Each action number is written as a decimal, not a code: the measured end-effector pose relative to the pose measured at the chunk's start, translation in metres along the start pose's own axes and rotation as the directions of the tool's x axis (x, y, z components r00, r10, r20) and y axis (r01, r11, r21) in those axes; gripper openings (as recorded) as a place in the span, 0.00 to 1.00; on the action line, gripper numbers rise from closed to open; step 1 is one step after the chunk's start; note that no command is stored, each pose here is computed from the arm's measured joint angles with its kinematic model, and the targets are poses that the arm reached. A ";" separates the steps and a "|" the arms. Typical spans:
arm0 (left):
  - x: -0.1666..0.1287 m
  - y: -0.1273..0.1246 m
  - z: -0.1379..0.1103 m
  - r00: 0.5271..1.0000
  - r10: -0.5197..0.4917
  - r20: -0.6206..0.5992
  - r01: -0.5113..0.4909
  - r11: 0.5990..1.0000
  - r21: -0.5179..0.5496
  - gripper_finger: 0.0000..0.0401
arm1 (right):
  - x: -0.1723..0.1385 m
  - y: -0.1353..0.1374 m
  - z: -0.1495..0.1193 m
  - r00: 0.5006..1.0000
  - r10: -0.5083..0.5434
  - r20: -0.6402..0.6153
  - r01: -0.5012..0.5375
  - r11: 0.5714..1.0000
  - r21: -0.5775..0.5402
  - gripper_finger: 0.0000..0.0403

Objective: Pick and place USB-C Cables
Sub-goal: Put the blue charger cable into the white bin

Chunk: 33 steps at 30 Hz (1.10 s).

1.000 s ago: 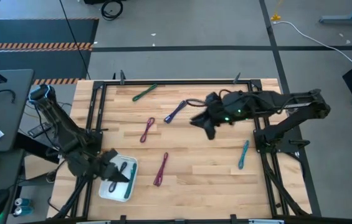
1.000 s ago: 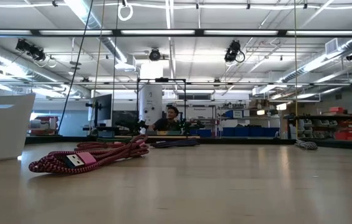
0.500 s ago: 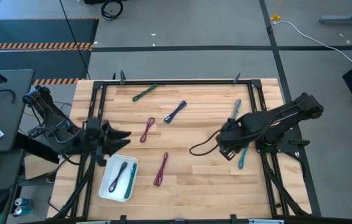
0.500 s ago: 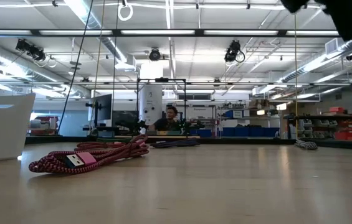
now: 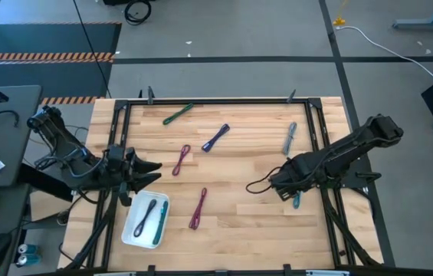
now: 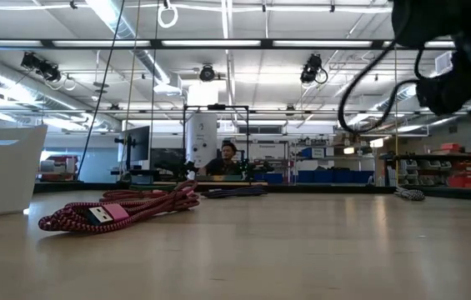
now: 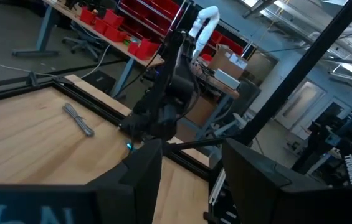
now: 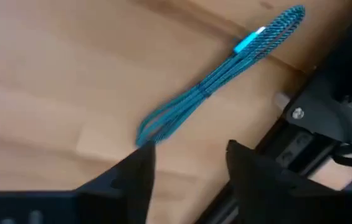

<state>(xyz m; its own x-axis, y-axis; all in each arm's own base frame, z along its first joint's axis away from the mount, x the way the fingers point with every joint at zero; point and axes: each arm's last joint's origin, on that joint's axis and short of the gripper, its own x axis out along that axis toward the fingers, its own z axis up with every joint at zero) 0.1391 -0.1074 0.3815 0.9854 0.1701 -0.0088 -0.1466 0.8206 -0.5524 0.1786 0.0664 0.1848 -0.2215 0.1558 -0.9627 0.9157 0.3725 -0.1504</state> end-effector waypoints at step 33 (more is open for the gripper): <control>0.000 0.000 0.000 1.000 0.000 0.000 0.000 1.000 -0.019 0.43 | 0.011 0.031 0.012 0.903 0.391 0.179 -0.342 0.905 -0.252 0.04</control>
<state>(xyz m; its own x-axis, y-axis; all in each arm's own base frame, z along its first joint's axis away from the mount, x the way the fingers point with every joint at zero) 0.1391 -0.1074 0.3816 0.9853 0.1705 -0.0086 -0.1450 0.8098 -0.5685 0.2085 0.0684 0.1668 0.2182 0.1226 -0.9682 0.8201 0.5147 0.2500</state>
